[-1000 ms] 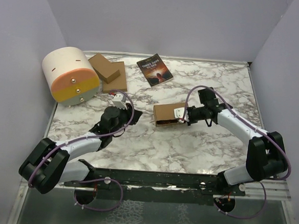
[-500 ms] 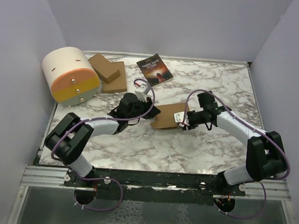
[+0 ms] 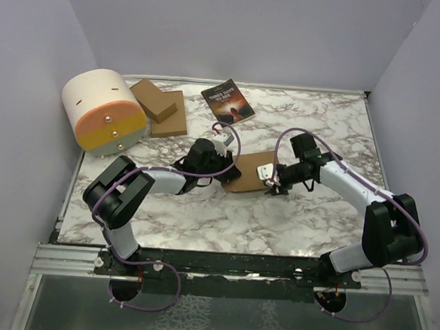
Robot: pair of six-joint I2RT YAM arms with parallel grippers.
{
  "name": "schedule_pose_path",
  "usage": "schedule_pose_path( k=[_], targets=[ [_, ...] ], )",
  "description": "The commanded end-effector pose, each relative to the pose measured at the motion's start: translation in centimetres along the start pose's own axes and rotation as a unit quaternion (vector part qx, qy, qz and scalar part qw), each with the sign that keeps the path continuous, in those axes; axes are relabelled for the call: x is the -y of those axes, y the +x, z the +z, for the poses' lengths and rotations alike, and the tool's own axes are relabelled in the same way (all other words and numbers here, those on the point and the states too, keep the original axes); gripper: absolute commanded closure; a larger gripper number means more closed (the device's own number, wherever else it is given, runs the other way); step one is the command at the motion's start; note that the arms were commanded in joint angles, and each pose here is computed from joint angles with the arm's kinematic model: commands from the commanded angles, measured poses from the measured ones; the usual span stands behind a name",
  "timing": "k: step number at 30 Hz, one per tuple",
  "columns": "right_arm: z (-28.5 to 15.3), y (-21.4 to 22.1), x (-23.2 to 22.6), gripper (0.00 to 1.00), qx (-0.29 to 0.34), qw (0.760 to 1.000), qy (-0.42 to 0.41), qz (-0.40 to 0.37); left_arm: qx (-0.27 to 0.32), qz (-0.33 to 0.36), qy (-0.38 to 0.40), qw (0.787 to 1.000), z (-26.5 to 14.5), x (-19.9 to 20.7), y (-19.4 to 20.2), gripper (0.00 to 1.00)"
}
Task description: Fold the paper box
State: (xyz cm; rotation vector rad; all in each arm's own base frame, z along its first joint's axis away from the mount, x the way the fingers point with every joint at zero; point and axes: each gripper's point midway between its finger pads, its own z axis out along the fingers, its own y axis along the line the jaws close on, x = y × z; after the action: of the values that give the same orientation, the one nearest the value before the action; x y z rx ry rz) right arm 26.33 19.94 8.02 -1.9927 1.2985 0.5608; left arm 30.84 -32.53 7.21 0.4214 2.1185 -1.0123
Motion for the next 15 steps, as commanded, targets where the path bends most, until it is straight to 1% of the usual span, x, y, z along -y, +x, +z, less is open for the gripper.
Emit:
schedule_pose_path(
  k=[1, 3, 5, 6, 9, 10, 11, 15],
  targets=[
    [-1.2, -4.1, 0.5, 0.50, 0.077, 0.996, -0.015, 0.032, -0.039, -0.002, -0.016, 0.999, 0.2, -1.2, 2.3, 0.85],
    [-1.8, -5.2, 1.6, 0.51, 0.099, 0.994, -0.004, 0.052, -0.042, -0.003, -0.020, 0.999, 0.3, -1.5, 2.6, 0.85],
    [-2.0, -5.5, 3.5, 0.56, 0.104, 0.989, 0.025, 0.099, -0.043, -0.003, -0.020, 0.999, 0.3, -1.5, 2.7, 0.85],
    [-2.0, -5.3, 4.4, 0.62, 0.100, 0.986, 0.041, 0.129, -0.043, -0.003, -0.021, 0.999, 0.3, -1.5, 2.7, 0.85],
    [-1.4, -3.5, 6.3, 0.83, 0.076, 0.969, 0.081, 0.219, -0.038, -0.002, -0.020, 0.999, 0.2, -1.4, 2.3, 0.85],
    [-1.0, -2.5, 6.5, 0.89, 0.063, 0.965, 0.084, 0.239, -0.035, -0.001, -0.019, 0.999, 0.2, -1.3, 2.1, 0.85],
    [-0.6, -1.6, 6.5, 0.92, 0.052, 0.961, 0.086, 0.257, -0.033, 0.000, -0.018, 0.999, 0.2, -1.2, 2.0, 0.85],
    [-0.2, 2.0, 6.4, 0.96, 0.021, 0.940, 0.098, 0.327, -0.026, 0.000, -0.014, 1.000, 0.1, -0.9, 1.5, 0.84]
  ],
)
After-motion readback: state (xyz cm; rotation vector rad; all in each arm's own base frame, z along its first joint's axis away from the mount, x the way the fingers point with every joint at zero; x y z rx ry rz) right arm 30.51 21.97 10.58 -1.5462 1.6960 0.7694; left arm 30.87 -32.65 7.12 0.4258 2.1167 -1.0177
